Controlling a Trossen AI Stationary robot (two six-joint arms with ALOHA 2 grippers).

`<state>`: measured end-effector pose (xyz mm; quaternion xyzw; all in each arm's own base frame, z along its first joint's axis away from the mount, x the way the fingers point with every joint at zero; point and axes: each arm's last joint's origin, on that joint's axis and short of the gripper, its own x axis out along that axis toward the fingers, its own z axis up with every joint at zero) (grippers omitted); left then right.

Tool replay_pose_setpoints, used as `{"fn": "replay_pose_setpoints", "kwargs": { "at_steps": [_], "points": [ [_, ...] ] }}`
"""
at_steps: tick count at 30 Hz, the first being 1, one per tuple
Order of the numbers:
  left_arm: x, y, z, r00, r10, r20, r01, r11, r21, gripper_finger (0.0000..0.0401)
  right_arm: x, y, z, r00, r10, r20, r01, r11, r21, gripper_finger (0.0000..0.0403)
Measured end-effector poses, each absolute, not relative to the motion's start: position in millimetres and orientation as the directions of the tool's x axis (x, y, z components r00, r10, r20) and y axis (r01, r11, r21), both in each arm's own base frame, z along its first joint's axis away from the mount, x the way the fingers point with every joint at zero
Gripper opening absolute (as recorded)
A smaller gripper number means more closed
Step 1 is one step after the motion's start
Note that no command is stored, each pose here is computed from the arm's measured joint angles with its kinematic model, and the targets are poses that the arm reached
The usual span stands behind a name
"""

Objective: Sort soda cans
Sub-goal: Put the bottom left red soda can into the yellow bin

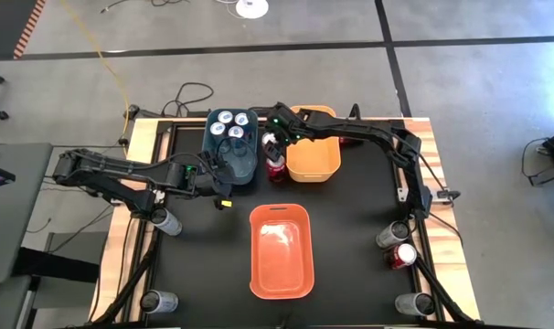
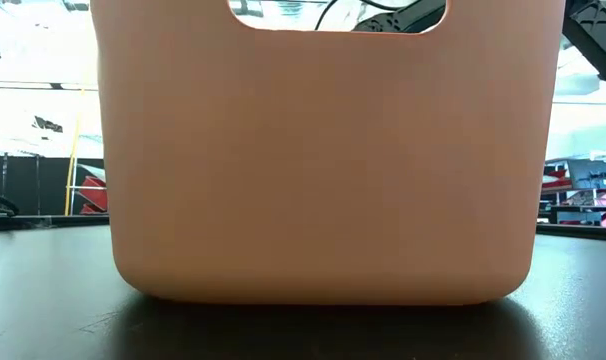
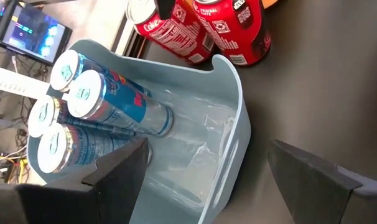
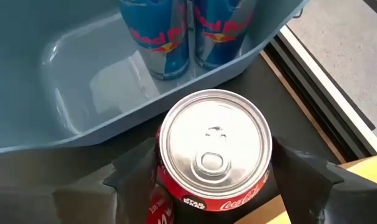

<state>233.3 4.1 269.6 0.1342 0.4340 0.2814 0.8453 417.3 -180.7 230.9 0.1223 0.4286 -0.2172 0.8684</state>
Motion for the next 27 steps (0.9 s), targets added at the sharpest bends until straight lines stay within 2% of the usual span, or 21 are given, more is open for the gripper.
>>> {"fn": "replay_pose_setpoints", "kwargs": {
  "at_steps": [14,20,23,27],
  "points": [
    [233.3,4.1,269.6,0.465,0.592,-0.658,-0.359,0.806,0.471,0.0325,402.2,-173.8,267.0,0.581,-0.285,-0.762,0.462,0.887,0.020,0.0195],
    [233.3,4.1,269.6,0.464,0.592,-0.659,-0.361,0.806,0.470,0.0325,395.5,-172.5,273.4,0.562,-0.293,-0.774,0.471,0.882,0.008,0.0187],
    [233.3,4.1,269.6,0.464,0.592,-0.659,-0.362,0.806,0.469,0.0325,385.6,-172.7,286.0,0.543,-0.332,-0.772,0.496,0.868,-0.024,0.0181],
    [233.3,4.1,269.6,0.465,0.592,-0.659,-0.362,0.806,0.469,0.0325,372.6,-170.4,314.2,0.591,-0.361,-0.722,0.502,0.865,-0.021,0.0164]
  ]
}}
